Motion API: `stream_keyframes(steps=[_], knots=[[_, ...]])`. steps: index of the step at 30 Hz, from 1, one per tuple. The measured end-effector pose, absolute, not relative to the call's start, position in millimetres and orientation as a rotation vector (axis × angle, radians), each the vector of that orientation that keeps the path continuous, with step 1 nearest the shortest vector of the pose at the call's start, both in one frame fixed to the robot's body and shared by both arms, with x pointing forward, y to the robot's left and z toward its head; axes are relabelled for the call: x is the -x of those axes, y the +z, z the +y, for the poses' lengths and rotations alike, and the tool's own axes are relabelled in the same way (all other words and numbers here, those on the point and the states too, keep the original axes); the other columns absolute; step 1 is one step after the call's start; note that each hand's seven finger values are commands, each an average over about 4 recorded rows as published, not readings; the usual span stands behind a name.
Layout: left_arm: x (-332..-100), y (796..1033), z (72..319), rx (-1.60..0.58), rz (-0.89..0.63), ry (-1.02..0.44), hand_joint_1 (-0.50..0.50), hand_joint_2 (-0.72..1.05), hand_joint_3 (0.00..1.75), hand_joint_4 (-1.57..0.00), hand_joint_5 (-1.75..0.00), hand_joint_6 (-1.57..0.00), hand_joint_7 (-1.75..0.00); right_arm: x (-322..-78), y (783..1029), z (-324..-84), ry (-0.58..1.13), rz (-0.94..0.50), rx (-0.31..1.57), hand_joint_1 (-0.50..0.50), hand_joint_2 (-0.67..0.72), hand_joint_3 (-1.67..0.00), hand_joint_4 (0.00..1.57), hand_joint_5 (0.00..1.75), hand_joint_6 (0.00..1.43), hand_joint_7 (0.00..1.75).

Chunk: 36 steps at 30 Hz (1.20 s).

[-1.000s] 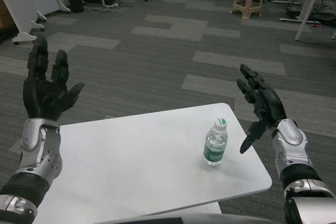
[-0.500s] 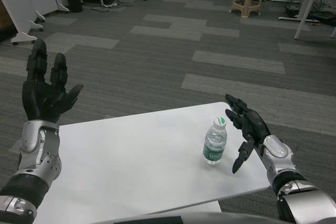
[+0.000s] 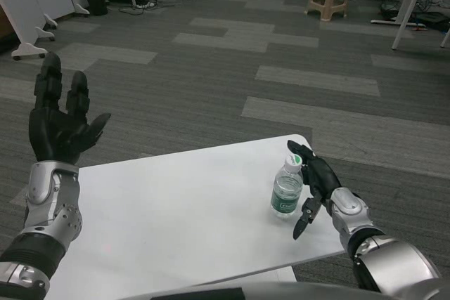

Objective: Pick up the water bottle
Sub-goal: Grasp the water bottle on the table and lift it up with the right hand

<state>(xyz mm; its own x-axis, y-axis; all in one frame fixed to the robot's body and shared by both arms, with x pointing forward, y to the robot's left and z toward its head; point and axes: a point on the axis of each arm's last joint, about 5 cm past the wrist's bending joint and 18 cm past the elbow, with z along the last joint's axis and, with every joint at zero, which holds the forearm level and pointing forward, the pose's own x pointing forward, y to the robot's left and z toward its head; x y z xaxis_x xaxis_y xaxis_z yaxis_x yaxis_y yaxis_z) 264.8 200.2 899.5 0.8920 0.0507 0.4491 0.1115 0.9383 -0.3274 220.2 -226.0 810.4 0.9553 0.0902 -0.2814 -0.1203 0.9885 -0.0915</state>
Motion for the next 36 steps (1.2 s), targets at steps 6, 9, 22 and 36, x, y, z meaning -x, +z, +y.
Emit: stream_keyframes(steps=[6, 9, 22, 36], knots=[[-264.8, 899.4, 199.8, 0.356, -0.47, -0.033, -0.5, 0.34, 0.24, 0.0, 0.0, 0.0, 0.0, -219.1, 807.4, -222.8, 0.108, 0.311, 0.133, -0.46, 0.66, -0.08, 0.0, 0.0, 0.0, 0.0], [-264.8, 899.3, 199.5, 0.357, -0.47, -0.033, -0.5, 0.36, 0.2, 0.0, 0.0, 0.0, 0.0, -218.9, 806.8, -222.1, 0.104, 0.317, 0.138, -0.46, 0.66, -0.08, 0.0, 0.0, 0.0, 0.0], [-264.8, 899.1, 198.8, 0.358, -0.469, -0.035, -0.5, 0.34, 0.24, 0.0, 0.0, 0.0, 0.0, -219.3, 805.3, -216.7, 0.112, 0.327, 0.163, -0.46, 0.72, -0.08, 0.0, 0.0, 0.0, 0.0], [-264.8, 899.0, 198.6, 0.357, -0.468, -0.037, -0.5, 0.34, 0.22, 0.0, 0.0, 0.0, 0.0, -219.8, 804.5, -212.0, 0.139, 0.334, 0.196, -0.46, 0.66, -0.08, 0.0, 0.0, 0.0, 0.0]])
